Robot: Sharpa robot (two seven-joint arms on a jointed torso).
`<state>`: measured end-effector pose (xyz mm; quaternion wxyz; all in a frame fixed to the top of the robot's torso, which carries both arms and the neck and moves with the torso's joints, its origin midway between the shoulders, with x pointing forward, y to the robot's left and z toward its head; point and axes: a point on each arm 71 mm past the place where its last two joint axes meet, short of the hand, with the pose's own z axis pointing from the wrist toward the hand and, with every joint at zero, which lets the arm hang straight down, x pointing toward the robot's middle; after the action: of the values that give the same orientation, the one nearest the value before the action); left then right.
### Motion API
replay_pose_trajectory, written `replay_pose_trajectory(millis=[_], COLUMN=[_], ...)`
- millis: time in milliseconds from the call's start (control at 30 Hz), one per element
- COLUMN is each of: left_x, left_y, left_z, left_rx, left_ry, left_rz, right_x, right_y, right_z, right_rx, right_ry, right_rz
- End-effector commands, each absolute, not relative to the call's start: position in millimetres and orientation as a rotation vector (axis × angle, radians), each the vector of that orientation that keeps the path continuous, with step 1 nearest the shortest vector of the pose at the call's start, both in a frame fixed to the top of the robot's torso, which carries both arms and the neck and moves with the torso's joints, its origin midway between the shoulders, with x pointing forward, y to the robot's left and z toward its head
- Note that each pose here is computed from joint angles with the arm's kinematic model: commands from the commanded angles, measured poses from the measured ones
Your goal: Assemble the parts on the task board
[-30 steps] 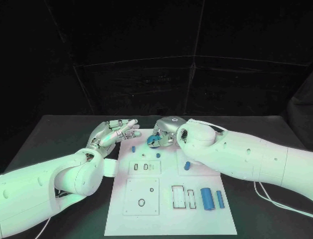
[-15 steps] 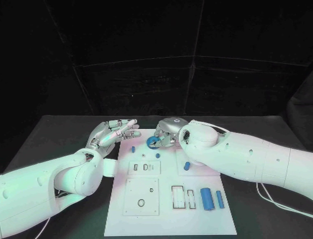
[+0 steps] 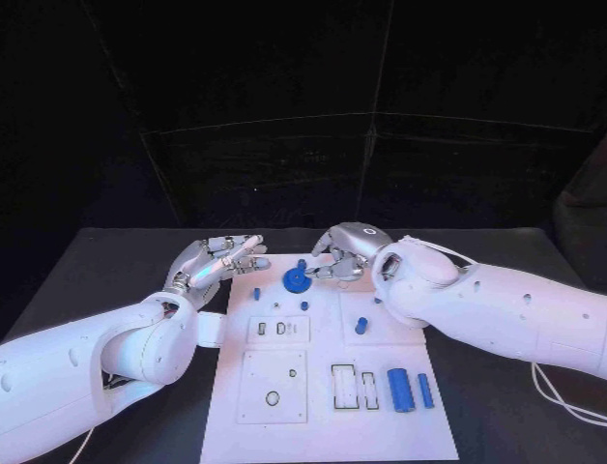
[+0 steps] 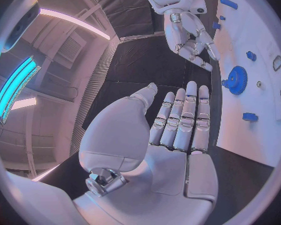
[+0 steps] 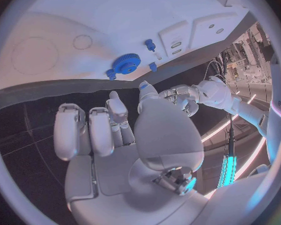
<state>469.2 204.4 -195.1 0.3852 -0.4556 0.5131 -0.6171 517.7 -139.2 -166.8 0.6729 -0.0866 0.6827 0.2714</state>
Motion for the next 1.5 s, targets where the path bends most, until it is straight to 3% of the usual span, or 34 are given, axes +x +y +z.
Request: replay_pose_trajectory(millis=[33, 233, 667, 1067, 1500], left_x=[470.3, 472.4, 476.3, 477.6, 479.4], left_y=[204.1, 205.6, 206.2, 204.5, 204.9], left_z=[-192.6, -192.1, -193.1, -194.1, -195.3], left_rx=[-1.143, -1.140, -1.137, -1.138, -1.139], left_ry=[1.300, 1.295, 1.290, 1.292, 1.293], left_rz=[-1.586, -1.584, -1.584, -1.586, -1.581], right_x=[512.6, 508.1, 517.5, 517.5, 519.4], right_y=[-157.7, -212.6, -280.7, -295.8, -297.3], right_z=[-159.4, -158.6, -168.3, -192.3, -202.1], right_rx=[-0.106, -0.054, 0.032, 0.056, 0.061], right_ry=[1.485, 1.508, 1.571, 1.629, 1.656], right_rz=[0.824, 0.867, 0.767, 0.734, 0.726])
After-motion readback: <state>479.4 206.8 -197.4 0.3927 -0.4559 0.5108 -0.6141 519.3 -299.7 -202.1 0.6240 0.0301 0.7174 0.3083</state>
